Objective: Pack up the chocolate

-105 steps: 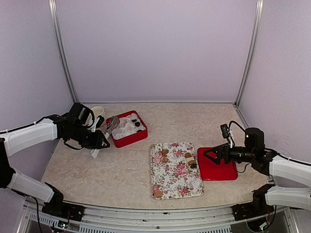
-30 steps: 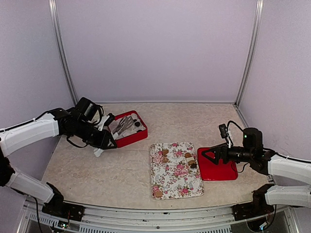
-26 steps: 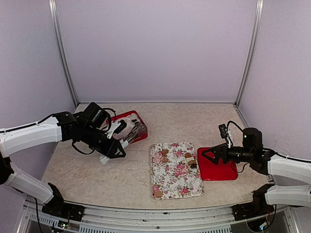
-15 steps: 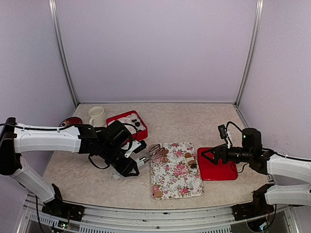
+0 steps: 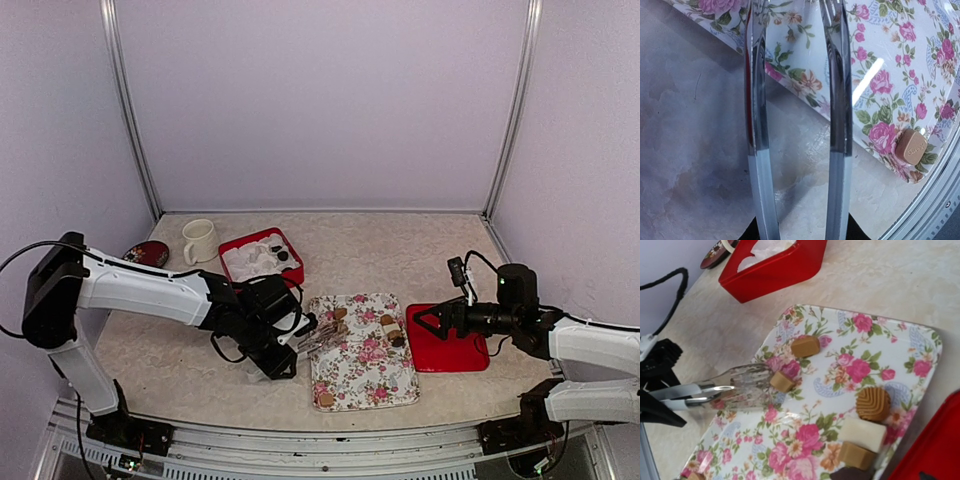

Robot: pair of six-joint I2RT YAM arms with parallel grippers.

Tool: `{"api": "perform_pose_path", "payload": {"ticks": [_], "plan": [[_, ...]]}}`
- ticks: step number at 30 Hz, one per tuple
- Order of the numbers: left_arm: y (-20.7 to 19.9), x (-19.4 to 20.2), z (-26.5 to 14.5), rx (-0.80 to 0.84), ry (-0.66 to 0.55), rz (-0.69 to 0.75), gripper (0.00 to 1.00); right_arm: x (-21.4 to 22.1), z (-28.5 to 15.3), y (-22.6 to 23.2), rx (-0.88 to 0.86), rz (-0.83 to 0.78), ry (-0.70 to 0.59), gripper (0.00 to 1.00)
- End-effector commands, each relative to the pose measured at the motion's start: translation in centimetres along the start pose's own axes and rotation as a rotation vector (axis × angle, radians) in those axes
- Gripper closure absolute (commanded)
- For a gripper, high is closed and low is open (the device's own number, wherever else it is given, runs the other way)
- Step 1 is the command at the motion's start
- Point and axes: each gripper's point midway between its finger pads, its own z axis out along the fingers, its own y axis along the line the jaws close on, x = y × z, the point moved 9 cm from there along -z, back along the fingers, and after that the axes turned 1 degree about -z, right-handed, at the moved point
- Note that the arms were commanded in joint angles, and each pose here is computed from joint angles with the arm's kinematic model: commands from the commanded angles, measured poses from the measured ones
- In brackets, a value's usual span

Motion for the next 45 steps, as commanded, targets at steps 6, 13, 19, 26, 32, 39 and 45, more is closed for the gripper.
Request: {"api": "perform_pose_path", "payload": {"ticks": [6, 13, 19, 26, 32, 39, 45], "plan": [[-0.4, -2.5, 0.5, -0.035, -0.055, 0.047, 0.67, -0.7, 0.1, 0.5, -0.015, -0.031, -0.021, 0.0], [-0.3, -3.0, 0.9, -0.045, -0.05, 0.059, 0.66, -0.6, 0.1, 0.4, -0.009, -0.033, -0.018, 0.0], [0.0, -3.2, -0.1, -0.06, -0.08, 0.048, 0.75, -0.6, 0.1, 0.4, -0.008, -0.033, -0.016, 0.0], [1.0, -3.2, -3.5, -0.057, -0.162, 0.005, 0.8, -0.6, 0.1, 0.4, -0.008, -0.035, -0.015, 0.0], [2.7, -2.6, -6.5, -0.008, -0.239, -0.078, 0.8, -0.4, 0.2, 0.3, -0.011, -0.035, -0.012, 0.0], [7.0, -1.7, -10.6, 0.02, -0.349, -0.23, 0.8, -0.6, 0.3, 0.3, -0.011, -0.038, -0.011, 0.0], [11.9, -0.4, -13.2, -0.013, -0.395, -0.391, 0.8, -0.9, 0.4, 0.3, -0.011, -0.04, -0.01, 0.0]]}}
